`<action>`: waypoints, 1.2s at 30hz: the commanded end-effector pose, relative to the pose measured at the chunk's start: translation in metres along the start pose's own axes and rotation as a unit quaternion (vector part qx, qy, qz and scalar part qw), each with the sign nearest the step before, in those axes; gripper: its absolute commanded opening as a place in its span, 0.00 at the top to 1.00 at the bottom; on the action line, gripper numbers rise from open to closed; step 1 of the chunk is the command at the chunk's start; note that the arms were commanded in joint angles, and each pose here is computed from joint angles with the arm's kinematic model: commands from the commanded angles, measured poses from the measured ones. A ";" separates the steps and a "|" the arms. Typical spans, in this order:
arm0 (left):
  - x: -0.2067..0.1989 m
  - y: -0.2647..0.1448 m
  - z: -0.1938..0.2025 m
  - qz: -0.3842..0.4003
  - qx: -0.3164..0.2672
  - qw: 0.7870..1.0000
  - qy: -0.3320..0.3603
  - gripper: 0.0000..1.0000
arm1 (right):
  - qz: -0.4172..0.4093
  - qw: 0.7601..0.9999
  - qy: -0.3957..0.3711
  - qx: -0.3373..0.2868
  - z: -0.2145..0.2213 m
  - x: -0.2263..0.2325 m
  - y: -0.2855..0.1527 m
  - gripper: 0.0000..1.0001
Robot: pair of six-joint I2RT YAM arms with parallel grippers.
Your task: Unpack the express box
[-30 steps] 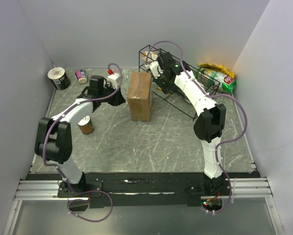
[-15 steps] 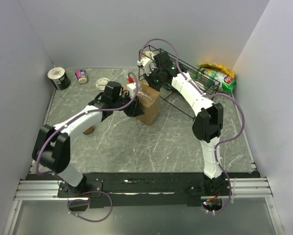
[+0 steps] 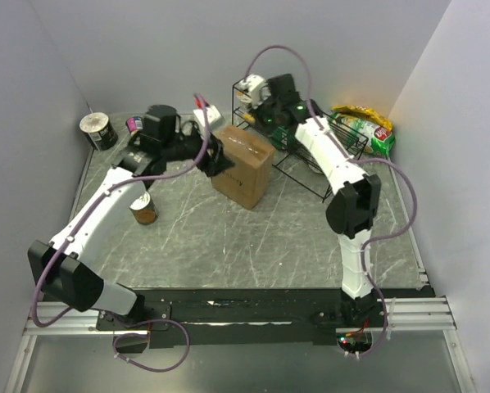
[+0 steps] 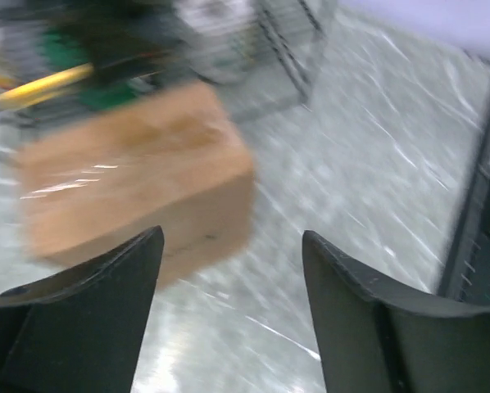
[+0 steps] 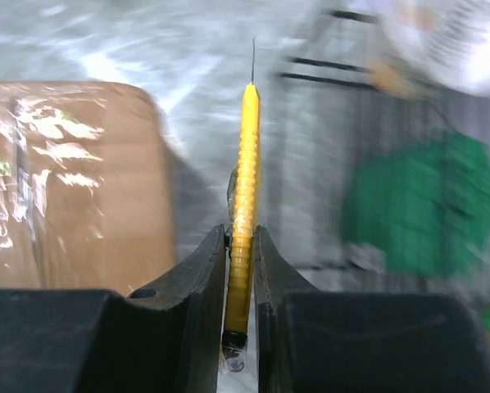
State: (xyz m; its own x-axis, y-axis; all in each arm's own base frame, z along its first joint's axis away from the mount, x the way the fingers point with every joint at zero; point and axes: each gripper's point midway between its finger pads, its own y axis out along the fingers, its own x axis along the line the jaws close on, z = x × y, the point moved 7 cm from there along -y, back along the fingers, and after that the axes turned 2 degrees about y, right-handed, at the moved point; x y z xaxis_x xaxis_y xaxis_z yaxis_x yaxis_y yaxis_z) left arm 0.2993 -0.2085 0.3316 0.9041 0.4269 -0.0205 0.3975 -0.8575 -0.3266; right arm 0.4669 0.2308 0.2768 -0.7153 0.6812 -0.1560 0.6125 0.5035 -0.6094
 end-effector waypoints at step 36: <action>0.107 0.026 0.089 -0.122 0.021 0.971 -0.205 0.35 | 0.059 0.978 0.137 0.144 0.085 0.047 -0.062 1.00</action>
State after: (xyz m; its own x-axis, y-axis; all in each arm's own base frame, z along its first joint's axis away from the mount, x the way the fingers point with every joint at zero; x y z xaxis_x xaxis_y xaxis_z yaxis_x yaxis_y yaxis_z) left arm 0.4195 -0.1475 0.1958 0.5454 0.7771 -0.3140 0.6095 -0.6249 -0.4880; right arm 0.3440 0.1690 0.2187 -0.5108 0.8594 -0.0253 0.4505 0.2425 -0.8592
